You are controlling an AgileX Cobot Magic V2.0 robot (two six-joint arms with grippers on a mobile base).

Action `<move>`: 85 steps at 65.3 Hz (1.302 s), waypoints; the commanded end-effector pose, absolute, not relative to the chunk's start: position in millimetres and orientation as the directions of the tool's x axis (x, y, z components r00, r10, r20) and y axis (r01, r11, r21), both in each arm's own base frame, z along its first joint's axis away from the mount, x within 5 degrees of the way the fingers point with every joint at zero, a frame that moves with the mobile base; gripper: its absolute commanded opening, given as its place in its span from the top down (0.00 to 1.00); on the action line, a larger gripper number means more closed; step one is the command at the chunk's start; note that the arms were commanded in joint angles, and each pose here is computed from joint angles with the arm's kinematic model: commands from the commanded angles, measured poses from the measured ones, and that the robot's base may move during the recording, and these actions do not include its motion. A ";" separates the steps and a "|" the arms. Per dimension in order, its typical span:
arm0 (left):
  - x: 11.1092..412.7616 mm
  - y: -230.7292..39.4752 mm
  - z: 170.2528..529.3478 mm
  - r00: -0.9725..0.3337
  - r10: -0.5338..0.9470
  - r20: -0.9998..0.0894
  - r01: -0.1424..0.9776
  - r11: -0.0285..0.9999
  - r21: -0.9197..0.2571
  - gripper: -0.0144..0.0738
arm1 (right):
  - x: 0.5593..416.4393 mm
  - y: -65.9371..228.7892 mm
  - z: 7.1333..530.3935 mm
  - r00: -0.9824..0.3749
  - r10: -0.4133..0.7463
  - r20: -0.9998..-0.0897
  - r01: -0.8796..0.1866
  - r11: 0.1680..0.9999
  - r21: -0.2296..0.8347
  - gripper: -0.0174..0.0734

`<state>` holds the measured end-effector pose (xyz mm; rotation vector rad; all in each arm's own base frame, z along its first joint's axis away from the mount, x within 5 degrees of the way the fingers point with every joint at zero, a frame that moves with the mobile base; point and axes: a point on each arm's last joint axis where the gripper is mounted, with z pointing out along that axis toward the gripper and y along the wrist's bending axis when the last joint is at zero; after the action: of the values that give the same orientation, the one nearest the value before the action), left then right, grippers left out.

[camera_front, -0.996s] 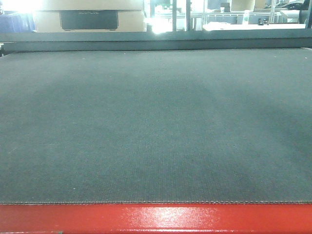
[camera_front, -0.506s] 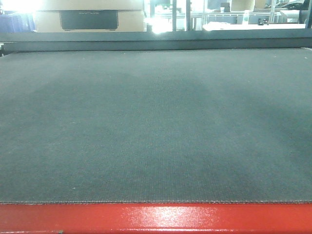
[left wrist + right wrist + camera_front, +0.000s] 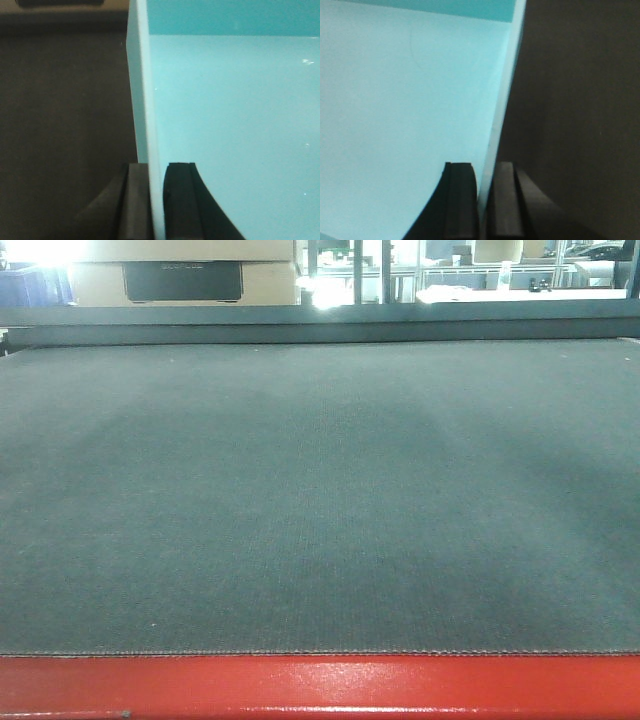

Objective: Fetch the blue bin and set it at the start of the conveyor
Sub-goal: 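Lower the teal bin onto the belt and open both grippers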

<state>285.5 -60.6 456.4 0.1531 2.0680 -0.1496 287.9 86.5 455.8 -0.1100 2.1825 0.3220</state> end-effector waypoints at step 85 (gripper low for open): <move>353.3 -80.9 355.3 -0.755 0.125 -0.643 0.182 0.983 -0.023 0.44 | 369.5 61.6 355.5 -0.817 -0.109 -0.567 -0.074 0.994 -0.085 0.43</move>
<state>366.4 -92.3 329.5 0.2239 2.4879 -0.1313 381.7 75.0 330.5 -0.1440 2.5841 -0.0369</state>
